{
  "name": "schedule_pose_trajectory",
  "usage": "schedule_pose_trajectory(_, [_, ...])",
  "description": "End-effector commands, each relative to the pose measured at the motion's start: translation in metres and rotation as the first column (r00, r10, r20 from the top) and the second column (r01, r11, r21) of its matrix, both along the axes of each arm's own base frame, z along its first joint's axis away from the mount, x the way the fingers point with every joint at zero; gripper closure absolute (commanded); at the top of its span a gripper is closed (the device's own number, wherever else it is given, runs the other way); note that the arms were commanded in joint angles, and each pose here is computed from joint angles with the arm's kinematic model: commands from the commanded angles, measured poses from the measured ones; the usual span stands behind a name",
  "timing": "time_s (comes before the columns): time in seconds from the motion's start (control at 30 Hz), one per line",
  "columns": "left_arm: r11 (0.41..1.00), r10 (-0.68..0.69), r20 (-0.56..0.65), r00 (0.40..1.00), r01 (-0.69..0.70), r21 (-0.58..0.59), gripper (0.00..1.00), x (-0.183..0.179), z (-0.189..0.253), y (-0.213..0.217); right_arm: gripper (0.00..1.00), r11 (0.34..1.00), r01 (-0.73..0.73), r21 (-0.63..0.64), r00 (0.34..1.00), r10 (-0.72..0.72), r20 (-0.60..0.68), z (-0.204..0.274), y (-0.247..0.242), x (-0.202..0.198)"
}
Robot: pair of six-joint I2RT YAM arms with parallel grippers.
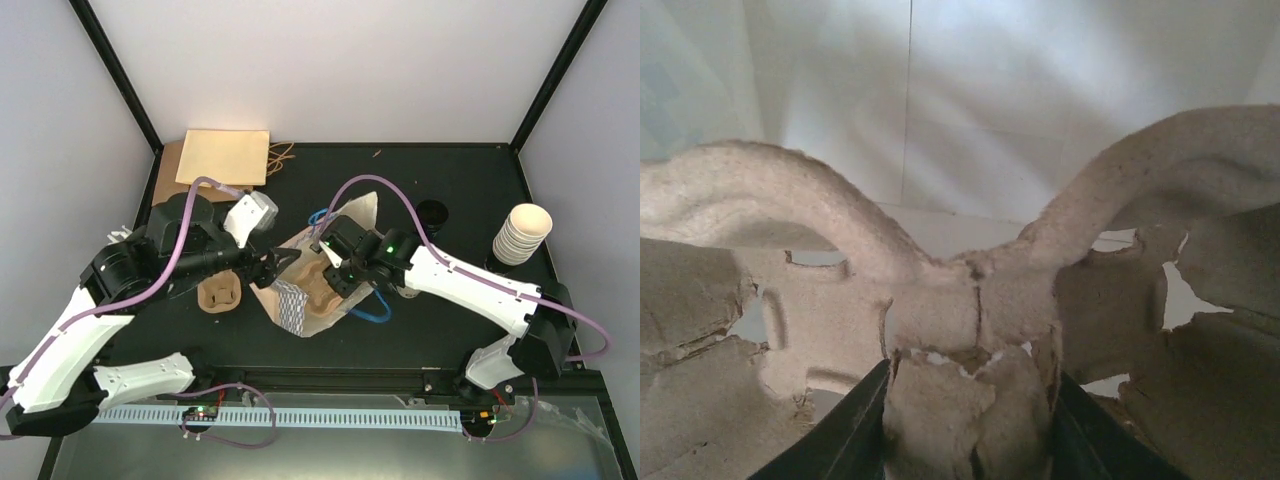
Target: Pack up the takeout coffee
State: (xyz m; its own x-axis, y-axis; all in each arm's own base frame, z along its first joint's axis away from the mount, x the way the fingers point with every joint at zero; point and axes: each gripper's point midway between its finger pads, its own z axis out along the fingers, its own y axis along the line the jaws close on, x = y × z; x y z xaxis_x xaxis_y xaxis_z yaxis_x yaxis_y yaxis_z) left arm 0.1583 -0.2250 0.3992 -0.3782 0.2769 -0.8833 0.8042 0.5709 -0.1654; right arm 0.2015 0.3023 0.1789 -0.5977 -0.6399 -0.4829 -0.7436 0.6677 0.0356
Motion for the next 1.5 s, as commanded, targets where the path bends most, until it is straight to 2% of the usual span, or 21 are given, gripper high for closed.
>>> schedule_pose_trajectory(0.0, [0.945, 0.317, 0.09, 0.944, -0.322, 0.055, 0.1, 0.035, 0.006, 0.047, 0.66, 1.0, -0.011, 0.028, 0.999, 0.01, 0.033, 0.016, 0.01, 0.006])
schedule_pose_trajectory(0.07, [0.956, 0.288, 0.084, 0.954, -0.291, 0.039, 0.1, 0.03, 0.016, 0.045, 0.66, 1.0, -0.006, 0.024, 0.999, 0.005, 0.044, 0.017, 0.009, 0.009])
schedule_pose_trajectory(0.13, [0.993, 0.117, 0.079, 0.99, -0.118, -0.002, 0.13, 0.008, 0.024, 0.025, 0.65, 1.0, -0.001, 0.019, 0.998, 0.0, 0.055, 0.017, 0.01, 0.013])
schedule_pose_trajectory(0.23, [0.994, -0.089, 0.056, 0.994, 0.092, -0.053, 0.21, -0.021, 0.027, 0.0, 0.65, 1.0, 0.004, 0.018, 0.998, -0.005, 0.058, 0.018, 0.013, 0.021])
schedule_pose_trajectory(0.37, [0.972, -0.224, 0.02, 0.974, 0.224, -0.065, 0.26, -0.041, 0.013, -0.025, 0.65, 1.0, -0.001, 0.004, 0.998, 0.001, 0.056, 0.019, 0.019, 0.029])
schedule_pose_trajectory(0.5, [0.955, -0.281, 0.048, 0.959, 0.284, -0.087, 0.26, -0.054, 0.01, -0.036, 0.65, 1.0, -0.015, 0.005, 0.999, 0.015, 0.047, 0.017, 0.026, 0.032])
schedule_pose_trajectory(0.57, [0.966, -0.244, 0.069, 0.967, 0.249, -0.076, 0.26, -0.049, 0.008, -0.032, 0.66, 1.0, -0.019, 0.002, 0.999, 0.019, 0.036, 0.013, 0.029, 0.032])
schedule_pose_trajectory(0.7, [0.994, -0.081, 0.107, 0.991, 0.088, -0.064, 0.26, -0.03, 0.014, -0.009, 0.66, 1.0, -0.025, -0.004, 1.0, 0.025, 0.009, 0.001, 0.029, 0.028])
schedule_pose_trajectory(0.83, [0.996, -0.005, 0.112, 0.994, 0.014, -0.084, 0.25, -0.024, 0.025, 0.005, 0.66, 1.0, -0.023, 0.001, 1.0, 0.023, -0.008, -0.012, 0.028, 0.025])
schedule_pose_trajectory(0.93, [0.996, 0.075, 0.096, 0.993, -0.07, -0.056, 0.24, -0.013, 0.02, 0.012, 0.66, 1.0, -0.014, 0.011, 1.0, 0.014, -0.014, -0.02, 0.028, 0.024])
schedule_pose_trajectory(1.3, [0.947, 0.321, 0.013, 0.947, -0.321, 0.029, 0.2, 0.023, -0.01, 0.042, 0.66, 0.999, 0.023, 0.032, 1.0, -0.023, -0.021, -0.043, 0.027, 0.024])
schedule_pose_trajectory(1.47, [0.927, 0.368, -0.08, 0.926, -0.372, -0.045, 0.2, 0.036, -0.01, 0.059, 0.66, 0.998, 0.033, 0.057, 0.999, -0.032, -0.008, -0.049, 0.029, 0.025])
